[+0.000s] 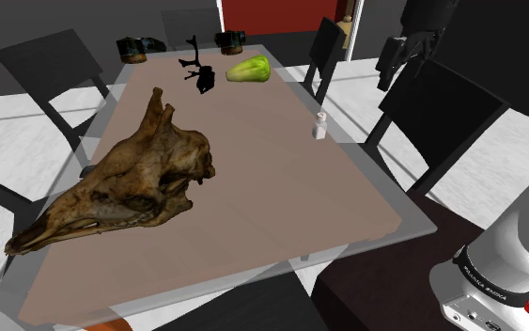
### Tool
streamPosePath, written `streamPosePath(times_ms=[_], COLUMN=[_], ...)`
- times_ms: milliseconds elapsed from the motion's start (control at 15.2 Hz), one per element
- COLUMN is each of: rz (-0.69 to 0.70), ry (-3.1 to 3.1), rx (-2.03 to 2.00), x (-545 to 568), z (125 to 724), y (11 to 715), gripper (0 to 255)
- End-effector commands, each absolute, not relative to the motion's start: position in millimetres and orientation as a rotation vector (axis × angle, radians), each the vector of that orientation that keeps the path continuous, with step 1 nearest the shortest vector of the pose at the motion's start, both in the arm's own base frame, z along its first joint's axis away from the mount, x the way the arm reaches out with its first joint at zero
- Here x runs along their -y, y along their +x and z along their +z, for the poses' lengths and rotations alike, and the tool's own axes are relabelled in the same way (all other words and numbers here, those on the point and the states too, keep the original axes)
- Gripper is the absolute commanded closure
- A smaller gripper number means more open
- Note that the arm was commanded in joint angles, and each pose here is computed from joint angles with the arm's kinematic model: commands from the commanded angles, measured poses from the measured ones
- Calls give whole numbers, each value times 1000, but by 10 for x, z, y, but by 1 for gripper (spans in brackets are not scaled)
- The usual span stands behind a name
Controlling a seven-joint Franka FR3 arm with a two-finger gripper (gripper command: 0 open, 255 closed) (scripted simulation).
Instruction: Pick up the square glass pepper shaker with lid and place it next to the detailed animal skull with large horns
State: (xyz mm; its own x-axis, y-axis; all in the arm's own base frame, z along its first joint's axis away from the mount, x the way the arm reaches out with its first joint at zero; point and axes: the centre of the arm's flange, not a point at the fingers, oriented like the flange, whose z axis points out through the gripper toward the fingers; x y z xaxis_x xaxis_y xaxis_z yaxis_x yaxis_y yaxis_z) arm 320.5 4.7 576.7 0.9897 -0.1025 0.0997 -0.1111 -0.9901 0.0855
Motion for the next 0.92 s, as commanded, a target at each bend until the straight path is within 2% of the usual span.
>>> streamPosePath(times_ms=[0,858], rz=[145,139], ry=[3043,3068], rx=[164,192], x=[-47,403], z=[5767,4741], y=[3205,4521], gripper=[0,0])
